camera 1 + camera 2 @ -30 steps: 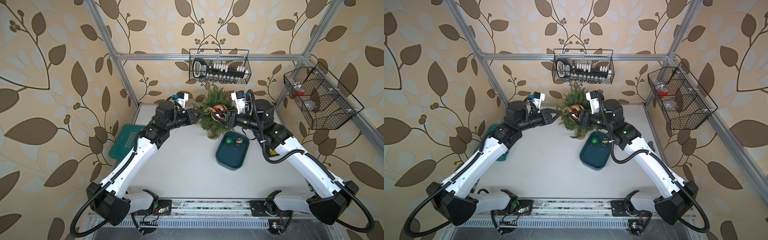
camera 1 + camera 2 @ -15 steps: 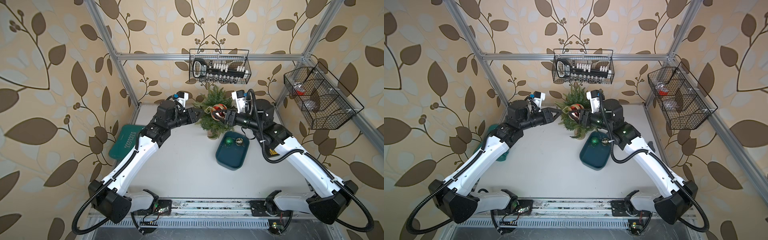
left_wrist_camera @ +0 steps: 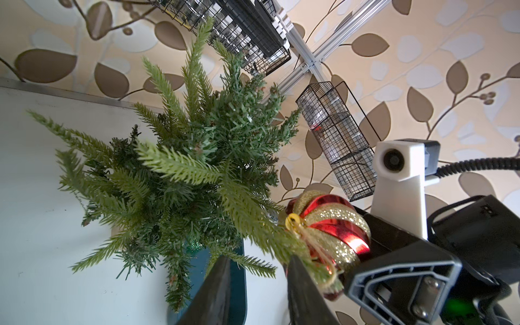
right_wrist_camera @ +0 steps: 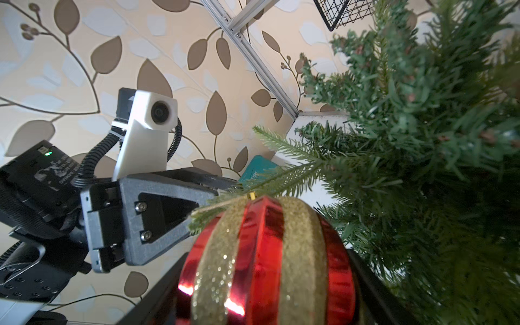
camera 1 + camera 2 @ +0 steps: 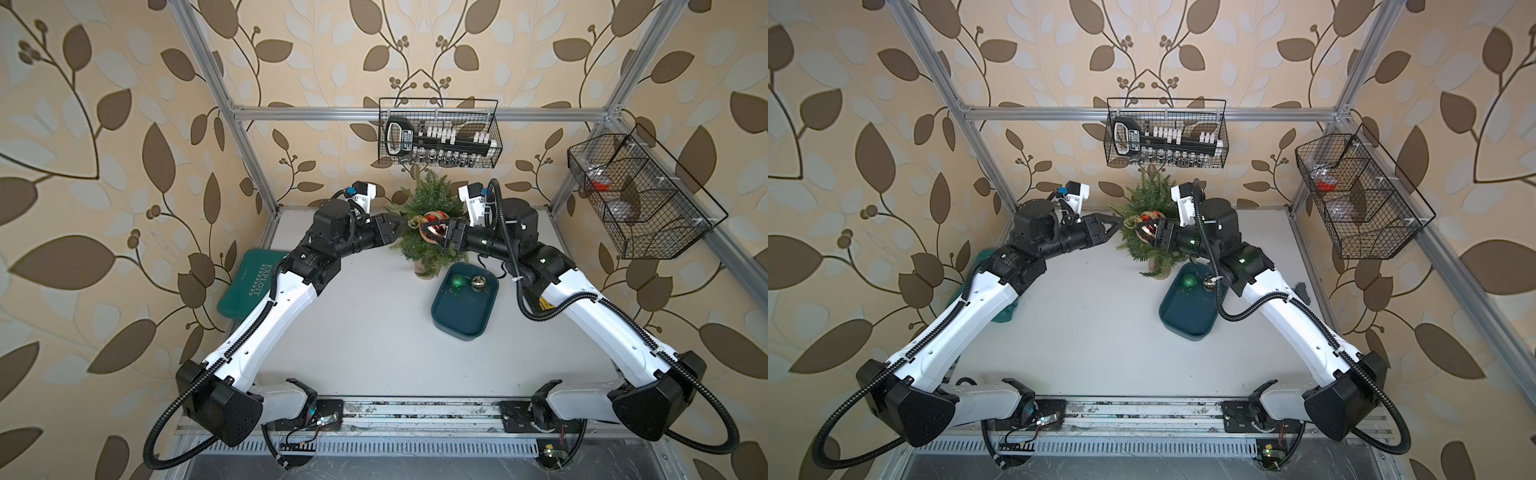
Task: Decorate the small christmas tree with ornaments
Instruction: Hang an ornament on the christmas tree.
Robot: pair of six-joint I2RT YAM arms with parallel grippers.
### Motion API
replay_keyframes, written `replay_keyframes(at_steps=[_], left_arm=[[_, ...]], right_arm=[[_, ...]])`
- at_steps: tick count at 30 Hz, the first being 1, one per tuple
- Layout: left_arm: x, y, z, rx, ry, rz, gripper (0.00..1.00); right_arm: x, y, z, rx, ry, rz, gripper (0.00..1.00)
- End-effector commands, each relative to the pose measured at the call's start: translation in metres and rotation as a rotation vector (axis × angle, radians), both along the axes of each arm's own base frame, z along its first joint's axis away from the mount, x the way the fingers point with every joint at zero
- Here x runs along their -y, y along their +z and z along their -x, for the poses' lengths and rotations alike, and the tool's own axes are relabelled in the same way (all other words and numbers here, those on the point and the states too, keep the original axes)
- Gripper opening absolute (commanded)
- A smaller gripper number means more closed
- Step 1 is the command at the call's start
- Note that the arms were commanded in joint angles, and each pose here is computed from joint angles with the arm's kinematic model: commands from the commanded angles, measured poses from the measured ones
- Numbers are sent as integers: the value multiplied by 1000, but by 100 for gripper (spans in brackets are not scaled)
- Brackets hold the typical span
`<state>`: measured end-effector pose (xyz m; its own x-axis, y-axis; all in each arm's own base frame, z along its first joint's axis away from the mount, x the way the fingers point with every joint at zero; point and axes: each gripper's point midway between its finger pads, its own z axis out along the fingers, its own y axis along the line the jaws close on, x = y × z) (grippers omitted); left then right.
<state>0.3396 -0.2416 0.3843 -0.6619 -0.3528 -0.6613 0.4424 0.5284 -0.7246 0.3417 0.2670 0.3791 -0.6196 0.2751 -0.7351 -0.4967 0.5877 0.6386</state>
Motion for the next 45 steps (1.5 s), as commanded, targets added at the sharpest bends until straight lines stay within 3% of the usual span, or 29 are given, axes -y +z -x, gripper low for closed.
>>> replay_keyframes(at_steps=[1, 9, 20, 24, 28, 40, 45], left_arm=[[-3, 24, 4, 75, 9, 10, 36], [-5, 28, 8, 81, 14, 18, 37], [-12, 44, 25, 119, 6, 44, 54], [-11, 41, 26, 114, -4, 29, 64], [-12, 34, 23, 105, 12, -5, 66], [4, 28, 18, 103, -16, -62, 69], [6, 25, 14, 97, -8, -70, 59]], right_arm=[[10, 3, 3, -4, -44, -12, 66], [1, -9, 10, -51, -23, -33, 66], [-7, -12, 13, -52, -20, -57, 66], [-6, -10, 13, -49, -31, -70, 66], [-6, -9, 12, -49, -38, -84, 66], [-7, -14, 10, -63, -43, -95, 66], [-7, -13, 11, -58, -41, -100, 66]])
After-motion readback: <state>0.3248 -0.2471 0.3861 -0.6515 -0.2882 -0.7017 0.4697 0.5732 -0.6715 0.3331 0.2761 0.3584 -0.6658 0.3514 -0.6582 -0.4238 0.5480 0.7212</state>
